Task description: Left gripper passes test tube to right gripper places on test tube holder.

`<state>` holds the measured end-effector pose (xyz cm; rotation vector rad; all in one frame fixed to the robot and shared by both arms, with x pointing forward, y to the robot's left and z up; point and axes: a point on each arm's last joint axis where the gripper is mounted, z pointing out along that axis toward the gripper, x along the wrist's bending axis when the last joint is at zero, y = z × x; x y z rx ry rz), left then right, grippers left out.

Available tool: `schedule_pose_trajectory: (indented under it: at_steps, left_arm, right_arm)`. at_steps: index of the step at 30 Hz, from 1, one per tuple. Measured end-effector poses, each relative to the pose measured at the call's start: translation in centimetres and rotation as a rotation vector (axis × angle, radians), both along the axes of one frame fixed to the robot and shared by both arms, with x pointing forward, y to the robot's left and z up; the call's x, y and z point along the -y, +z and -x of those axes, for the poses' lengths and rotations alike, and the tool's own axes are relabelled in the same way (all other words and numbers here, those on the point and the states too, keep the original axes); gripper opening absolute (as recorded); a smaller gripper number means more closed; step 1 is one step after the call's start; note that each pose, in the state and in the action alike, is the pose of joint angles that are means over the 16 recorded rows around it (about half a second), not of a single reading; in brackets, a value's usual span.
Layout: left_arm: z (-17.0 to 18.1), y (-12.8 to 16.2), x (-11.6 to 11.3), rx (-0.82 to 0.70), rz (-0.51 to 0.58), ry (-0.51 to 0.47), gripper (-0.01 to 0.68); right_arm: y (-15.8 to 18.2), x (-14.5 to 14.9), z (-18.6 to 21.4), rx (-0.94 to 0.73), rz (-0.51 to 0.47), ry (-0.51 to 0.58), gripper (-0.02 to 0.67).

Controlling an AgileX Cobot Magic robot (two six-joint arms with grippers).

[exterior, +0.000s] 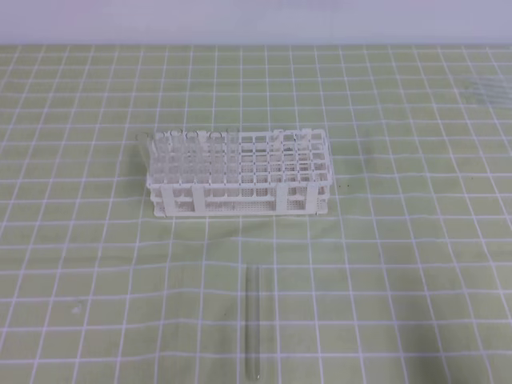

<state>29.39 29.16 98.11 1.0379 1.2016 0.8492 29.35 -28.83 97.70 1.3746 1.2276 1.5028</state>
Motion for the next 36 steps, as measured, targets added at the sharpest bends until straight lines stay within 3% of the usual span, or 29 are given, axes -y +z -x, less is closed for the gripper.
schedule_pose_trajectory:
  at_steps: [8,13,19,24,30,36]
  left_arm:
    - [0.0,0.2,0.0,0.004,0.030,-0.001,0.000]
    - [0.0,0.6,0.0,0.016,0.059,-0.003,0.000]
    - [0.1,2.2,0.0,0.040,0.096,-0.006,0.000]
    - [-0.2,4.3,0.1,-0.006,0.114,-0.011,0.000]
    - [-1.9,7.1,0.5,-0.194,0.064,-0.018,0.000]
    - [-4.8,8.8,1.6,-0.461,-0.035,-0.071,0.000]
  right_arm:
    - [1.2,0.3,0.0,0.084,-0.277,-0.027,-0.002]
    - [1.4,0.3,0.0,0.072,-0.338,-0.018,-0.002]
    - [3.1,-0.2,-0.1,0.009,-0.310,0.022,-0.002]
    - [5.7,-1.0,-1.0,-0.119,-0.232,0.075,-0.002]
    - [8.8,-1.9,-3.6,-0.337,-0.116,0.129,-0.002]
    - [9.5,-2.5,-6.7,-0.556,-0.028,0.160,-0.002]
